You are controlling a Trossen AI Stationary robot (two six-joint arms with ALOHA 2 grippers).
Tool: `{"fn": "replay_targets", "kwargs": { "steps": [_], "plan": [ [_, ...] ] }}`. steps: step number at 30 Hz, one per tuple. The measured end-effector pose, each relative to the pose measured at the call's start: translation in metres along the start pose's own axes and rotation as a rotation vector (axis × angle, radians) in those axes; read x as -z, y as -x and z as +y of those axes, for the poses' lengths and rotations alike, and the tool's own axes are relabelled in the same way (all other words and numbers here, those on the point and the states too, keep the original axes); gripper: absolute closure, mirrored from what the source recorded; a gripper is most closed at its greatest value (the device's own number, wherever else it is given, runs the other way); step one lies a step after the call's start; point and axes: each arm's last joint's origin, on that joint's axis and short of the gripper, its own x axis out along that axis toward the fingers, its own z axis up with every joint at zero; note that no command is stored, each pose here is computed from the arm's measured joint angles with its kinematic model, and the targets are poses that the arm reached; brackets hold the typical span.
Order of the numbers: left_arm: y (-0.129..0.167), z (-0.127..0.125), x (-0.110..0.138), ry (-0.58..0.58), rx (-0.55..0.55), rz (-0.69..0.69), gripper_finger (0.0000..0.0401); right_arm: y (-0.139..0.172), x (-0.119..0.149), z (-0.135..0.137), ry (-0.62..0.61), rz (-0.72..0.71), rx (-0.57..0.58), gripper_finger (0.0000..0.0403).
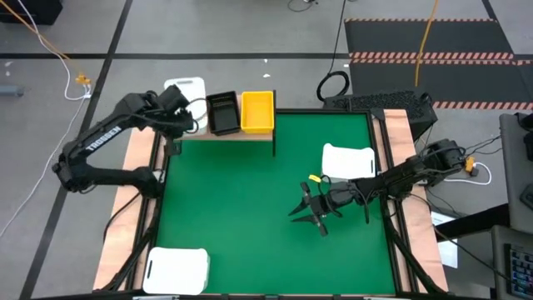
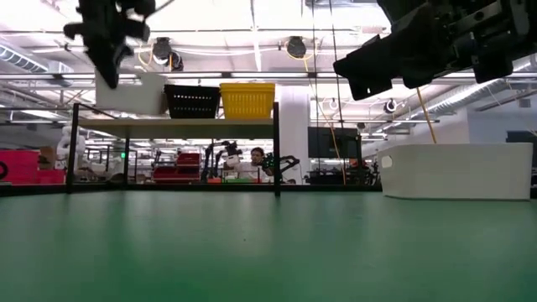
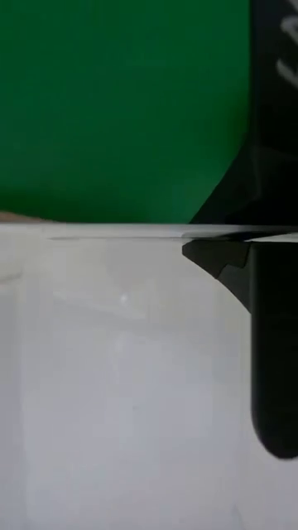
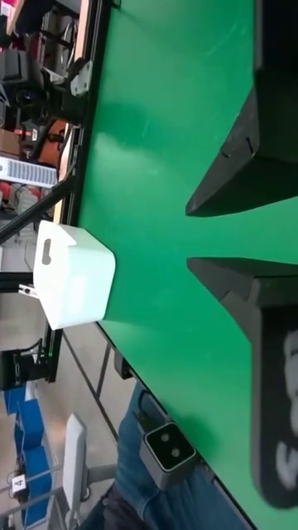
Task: Stack baskets on shelf by color
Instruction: Put the top white bin on the shelf
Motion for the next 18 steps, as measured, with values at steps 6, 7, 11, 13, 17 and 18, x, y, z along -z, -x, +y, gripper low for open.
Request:
{"fn": "replay_targets", "kwargs": {
  "steps": [6, 7, 11, 13, 17, 18],
  "plan": [
    [-0.028, 0.003, 0.011, -0.030, 0.057, 0.015, 0.0401, 0.000, 0.002, 0.001, -0.013, 0.016, -0.028, 0.0328],
    [-0.029, 0.005, 0.012, -0.032, 0.058, 0.011, 0.0401, 0.000, 0.002, 0.001, -0.013, 0.019, -0.029, 0.0328],
    [-0.029, 0.008, 0.014, -0.030, 0.055, 0.011, 0.0399, 0.000, 0.002, 0.001, -0.013, 0.019, -0.028, 0.0328],
    [-0.026, 0.009, 0.016, -0.025, 0.030, 0.018, 0.0394, 0.000, 0.002, 0.001, -0.014, 0.021, -0.028, 0.0328],
    [-0.021, 0.010, 0.019, 0.035, -0.029, 0.063, 0.0376, 0.000, 0.002, 0.001, -0.014, 0.023, -0.028, 0.0328],
    [-0.020, 0.009, 0.020, 0.053, -0.044, 0.071, 0.0372, 0.000, 0.002, 0.001, -0.014, 0.023, -0.028, 0.0328]
  ]
}}
